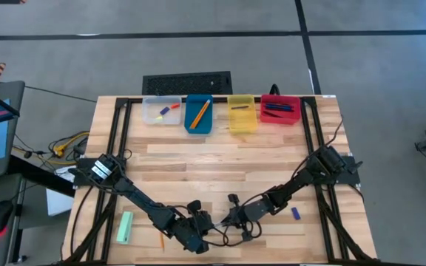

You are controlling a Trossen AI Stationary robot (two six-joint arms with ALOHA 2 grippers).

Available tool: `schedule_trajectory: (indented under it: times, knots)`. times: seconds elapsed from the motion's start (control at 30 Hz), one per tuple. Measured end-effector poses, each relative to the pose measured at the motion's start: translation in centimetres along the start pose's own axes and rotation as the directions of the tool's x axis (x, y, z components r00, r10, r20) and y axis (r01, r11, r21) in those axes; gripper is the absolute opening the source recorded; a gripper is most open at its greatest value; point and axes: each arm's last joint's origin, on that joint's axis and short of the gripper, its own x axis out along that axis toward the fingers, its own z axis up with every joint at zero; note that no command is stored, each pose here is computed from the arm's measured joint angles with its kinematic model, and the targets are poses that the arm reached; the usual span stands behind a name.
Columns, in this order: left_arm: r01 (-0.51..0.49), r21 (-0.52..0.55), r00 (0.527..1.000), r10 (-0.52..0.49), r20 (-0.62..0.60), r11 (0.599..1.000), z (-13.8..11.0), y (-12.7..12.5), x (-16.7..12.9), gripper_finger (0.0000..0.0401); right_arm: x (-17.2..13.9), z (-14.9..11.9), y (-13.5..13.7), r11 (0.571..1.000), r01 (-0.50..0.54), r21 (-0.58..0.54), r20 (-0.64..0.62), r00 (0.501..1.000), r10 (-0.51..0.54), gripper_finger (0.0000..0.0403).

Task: Sort crayons/erasers/pens/pencils in bins
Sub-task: Put the blue crayon into the yellow bin

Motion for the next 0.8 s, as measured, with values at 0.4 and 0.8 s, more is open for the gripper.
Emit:
schedule_trajectory:
  times: [0.4,0.8]
  knots:
    - [0.001,-0.032,1.0,0.0,0.027,0.999,0.2,-0.1,0.0,0.0048,0.0,0.1,0.0,1.0,-0.004,0.0,0.002,1.0,0.004,0.0031]
    - [-0.009,0.096,0.997,0.002,0.071,0.995,2.6,0.1,-3.3,0.0137,0.1,0.0,-1.5,0.999,0.038,-0.018,-0.034,0.999,-0.038,0.0029]
